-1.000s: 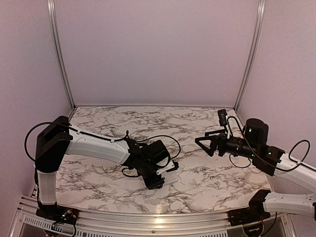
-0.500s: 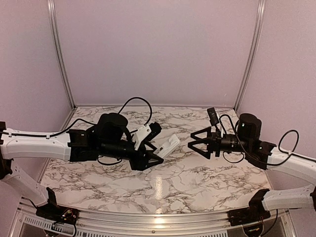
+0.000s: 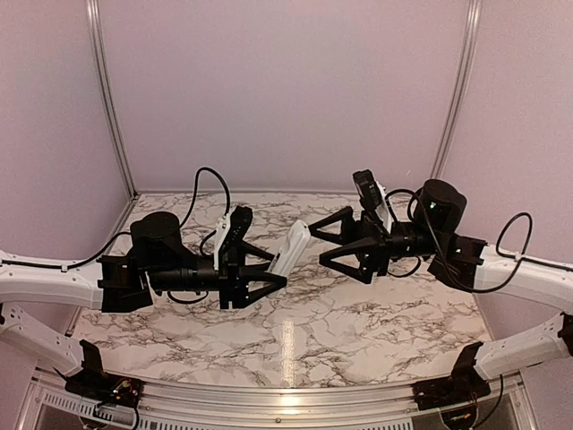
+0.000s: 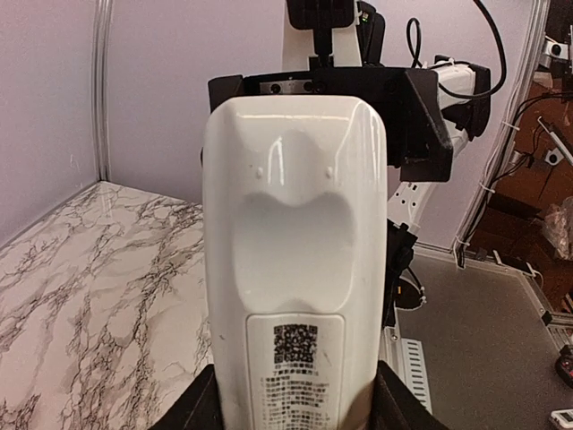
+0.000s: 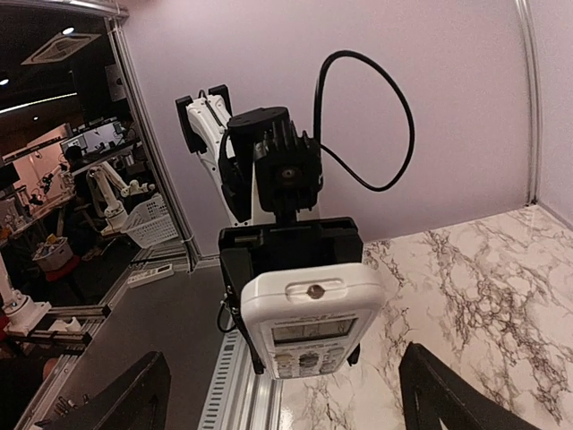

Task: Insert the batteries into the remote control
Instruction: Pass from the left arm to the right

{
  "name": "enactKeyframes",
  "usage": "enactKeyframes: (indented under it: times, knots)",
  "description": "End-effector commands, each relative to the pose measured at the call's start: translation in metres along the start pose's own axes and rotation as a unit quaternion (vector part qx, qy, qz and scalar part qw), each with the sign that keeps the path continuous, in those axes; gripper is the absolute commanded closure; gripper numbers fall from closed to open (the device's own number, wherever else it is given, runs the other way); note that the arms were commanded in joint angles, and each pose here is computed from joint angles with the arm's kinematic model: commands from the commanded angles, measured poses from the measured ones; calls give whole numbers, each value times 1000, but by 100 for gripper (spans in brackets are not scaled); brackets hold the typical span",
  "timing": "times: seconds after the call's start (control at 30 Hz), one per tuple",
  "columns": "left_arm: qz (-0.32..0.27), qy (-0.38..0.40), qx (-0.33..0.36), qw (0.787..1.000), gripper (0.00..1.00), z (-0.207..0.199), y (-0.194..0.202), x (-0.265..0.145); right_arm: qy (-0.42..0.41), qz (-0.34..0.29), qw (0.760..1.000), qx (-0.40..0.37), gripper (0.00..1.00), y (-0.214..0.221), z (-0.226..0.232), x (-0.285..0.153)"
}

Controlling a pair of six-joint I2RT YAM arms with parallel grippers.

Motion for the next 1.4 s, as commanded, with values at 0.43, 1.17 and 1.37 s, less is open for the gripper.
enactKeyframes:
  times: [0.43,1.17,1.37]
  knots:
    - [-107,28,-11,994,73,-9,-9,-10,-40,-8,999,0,24,-10,-4,51]
    - [-56,-121,-50,990,1,7,5,-46,26,47,997,49,85,-6,-27,62]
    - [-24,-258,-98,961,1,34,13,-76,134,123,978,105,85,11,-60,54]
Point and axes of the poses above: each gripper's point midway between its finger pads, its own x axis out along the fingers, its own z axis along the line the jaws close on, y = z × x, the point moved 10 cm from there along -x, back along the fingers, and after that the axes turned 6 degrees about x, right-handed, at the moved point
